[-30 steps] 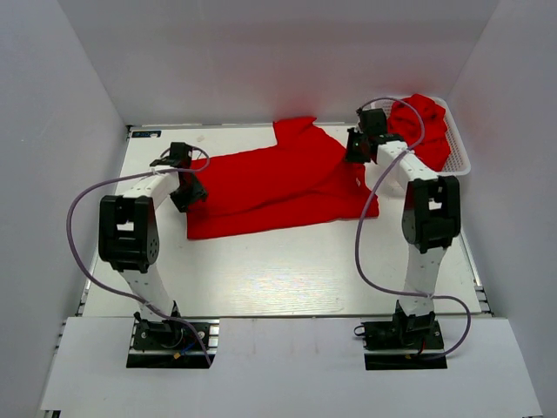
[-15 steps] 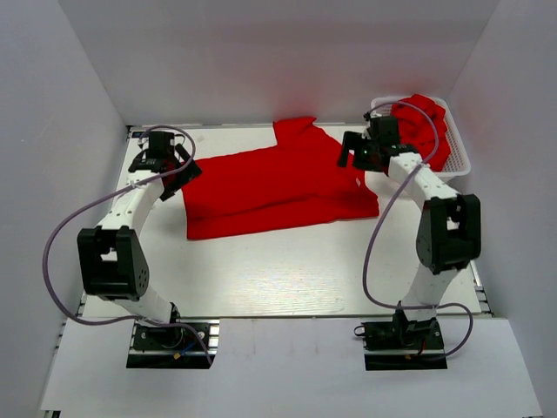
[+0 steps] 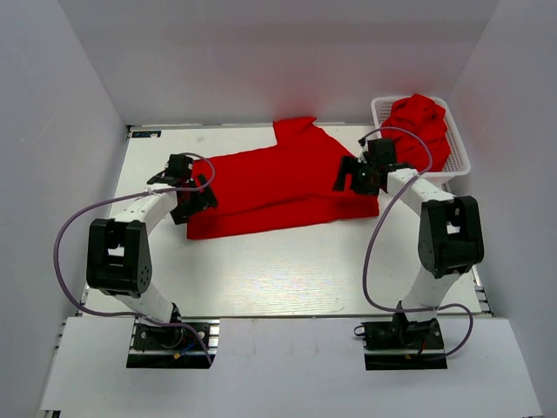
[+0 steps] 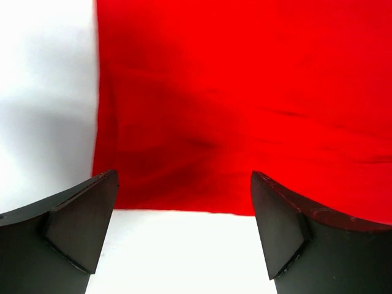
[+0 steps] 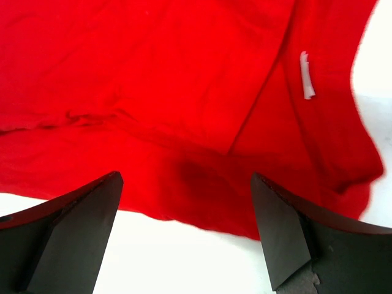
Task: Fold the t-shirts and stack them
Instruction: Fold the flattened tshirt in 1/3 of the way
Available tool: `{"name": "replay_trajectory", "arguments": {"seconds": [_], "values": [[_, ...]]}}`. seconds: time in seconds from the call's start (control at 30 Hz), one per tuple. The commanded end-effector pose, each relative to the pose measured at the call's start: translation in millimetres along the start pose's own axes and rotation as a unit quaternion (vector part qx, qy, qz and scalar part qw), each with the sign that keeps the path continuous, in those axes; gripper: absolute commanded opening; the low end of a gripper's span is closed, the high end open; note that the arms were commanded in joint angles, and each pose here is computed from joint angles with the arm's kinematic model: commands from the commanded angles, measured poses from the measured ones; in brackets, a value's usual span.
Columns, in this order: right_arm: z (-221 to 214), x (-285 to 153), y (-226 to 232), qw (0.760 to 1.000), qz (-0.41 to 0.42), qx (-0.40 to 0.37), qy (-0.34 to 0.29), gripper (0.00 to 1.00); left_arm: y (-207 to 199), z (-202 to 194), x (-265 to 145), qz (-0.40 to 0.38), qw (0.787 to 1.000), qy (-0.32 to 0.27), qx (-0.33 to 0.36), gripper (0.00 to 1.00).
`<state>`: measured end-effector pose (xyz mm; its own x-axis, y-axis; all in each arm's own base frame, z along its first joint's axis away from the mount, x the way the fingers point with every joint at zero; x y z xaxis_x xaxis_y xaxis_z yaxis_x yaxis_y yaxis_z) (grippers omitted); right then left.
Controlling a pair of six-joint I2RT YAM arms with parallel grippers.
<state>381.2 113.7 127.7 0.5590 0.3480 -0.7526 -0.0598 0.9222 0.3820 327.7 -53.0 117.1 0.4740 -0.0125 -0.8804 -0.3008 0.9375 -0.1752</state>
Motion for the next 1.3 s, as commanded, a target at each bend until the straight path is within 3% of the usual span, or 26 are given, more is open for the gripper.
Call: {"name": "replay_trajectory", "arguments": {"seconds": [0.0,0.13,0.43,0.57,0.7,0.87,0.9,0.93,1.0,1.03,1.17,1.27], "values": [[4.6,11.1,4.0,1.0,0.028,0.0,0.0,0.9,6.9,-1.5,-5.1,0.018,1.0,-0.015,-0.003,0.98],[6.2,22.8,4.4,0.999,0.033,0.003,0.014,0.9,14.5,-5.9,6.7,0.053,0.999,0.001,-0.006,0.98],[9.2,42.9,4.9,0.998,0.048,0.016,0.027,0.9,8.2,0.9,24.4,0.027,1.0,0.004,-0.008,0.98],[12.2,47.9,11.4,0.997,0.068,0.025,0.028,0.9,13.6,2.1,28.4,0.042,0.999,0.007,-0.011,0.93],[14.2,51.3,13.8,0.996,0.079,0.03,0.027,0.9,13.9,4.3,30.0,0.047,0.999,0.005,-0.011,0.74],[14.8,53.9,11.7,0.997,0.07,0.035,0.025,0.84,10.1,12.3,33.4,0.043,0.999,-0.002,-0.011,0.42],[14.0,55.0,9.9,0.997,0.065,0.039,0.026,0.81,10.4,12.3,33.4,0.043,0.999,-0.002,-0.007,0.38],[12.2,56.5,8.6,0.997,0.061,0.04,0.028,0.7,9.4,14.6,35.4,0.043,0.999,-0.002,-0.007,0.23],[13.8,57.1,7.9,0.997,0.055,0.044,0.023,0.5,9.1,12.6,34.9,0.041,0.999,0.004,-0.006,0.08],[13.6,57.5,6.0,0.997,0.05,0.047,0.02,0.31,9.1,12.6,34.9,0.041,0.999,0.004,-0.006,0.0],[16.9,56.4,4.6,0.998,0.042,0.049,0.012,0.02,8.5,16.4,35.9,0.041,0.999,-0.006,-0.007,0.0],[18.1,54.8,6.5,0.998,0.044,0.043,0.007,0.0,7.4,19.1,29.1,0.031,0.999,-0.027,-0.009,0.0]]}}
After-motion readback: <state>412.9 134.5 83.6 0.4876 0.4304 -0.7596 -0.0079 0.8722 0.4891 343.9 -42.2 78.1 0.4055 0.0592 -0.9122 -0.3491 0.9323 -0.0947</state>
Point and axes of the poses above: each gripper's point midway between its finger pads, its own x axis out along the fingers, its own y axis along the line the jaws close on, z = x × y, the point moved 6 cm from there along -x, back along the fingers, and after that the axes turned 5 degrees about x, right-handed, at the moved point
